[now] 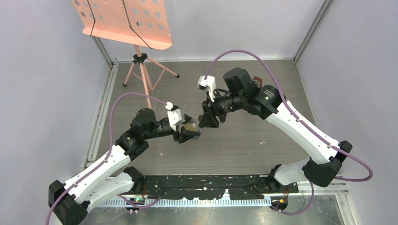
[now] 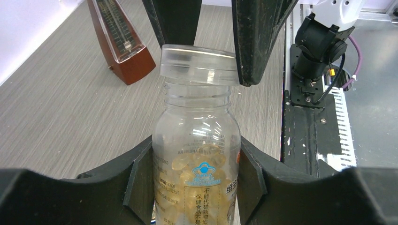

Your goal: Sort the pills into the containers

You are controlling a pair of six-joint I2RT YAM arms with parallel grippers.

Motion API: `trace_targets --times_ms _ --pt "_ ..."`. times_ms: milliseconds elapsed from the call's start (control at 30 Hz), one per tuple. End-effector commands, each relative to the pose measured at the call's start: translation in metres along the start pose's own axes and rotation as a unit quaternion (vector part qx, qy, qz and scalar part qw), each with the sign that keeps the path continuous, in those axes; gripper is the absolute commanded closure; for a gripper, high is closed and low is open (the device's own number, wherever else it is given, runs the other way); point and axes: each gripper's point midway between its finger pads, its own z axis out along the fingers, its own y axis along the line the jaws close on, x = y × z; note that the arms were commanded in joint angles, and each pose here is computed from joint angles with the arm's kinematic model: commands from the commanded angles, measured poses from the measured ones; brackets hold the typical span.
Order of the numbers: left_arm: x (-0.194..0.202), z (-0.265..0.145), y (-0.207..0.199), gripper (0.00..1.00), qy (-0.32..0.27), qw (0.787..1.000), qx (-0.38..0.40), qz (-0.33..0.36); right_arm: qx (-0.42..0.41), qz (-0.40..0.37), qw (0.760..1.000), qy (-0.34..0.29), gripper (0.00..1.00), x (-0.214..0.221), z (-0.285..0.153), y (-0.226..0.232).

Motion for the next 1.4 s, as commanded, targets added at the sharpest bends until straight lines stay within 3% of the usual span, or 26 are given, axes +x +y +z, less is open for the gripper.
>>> trace_targets --times_ms 0,500,867,1100,1367 --pt "-0.035 0.000 0.005 0.90 -0.042 0.999 -0.006 0.029 -0.020 -0.013 1.000 -0.016 0.67 -0.008 0.001 0.008" --pt "-0.039 -0.002 0.004 0.90 -0.055 0.998 -0.006 0.041 0.013 0.001 1.000 0.016 0.67 0.006 0.007 -0.008" --pt "-0.039 -0.003 -0.005 0.93 -0.071 0.995 0.016 0.073 -0.039 0.009 0.999 0.026 0.67 0.008 0.012 0.007" --pt "-0.036 -0.006 0.007 0.95 -0.055 0.993 -0.012 0.105 -0.030 0.037 0.996 0.081 0.67 0.027 0.014 0.002" --pt "-0.044 -0.001 0.019 0.96 -0.068 0.993 -0.039 0.090 0.013 0.104 0.992 0.067 0.67 0.015 0.025 -0.012"
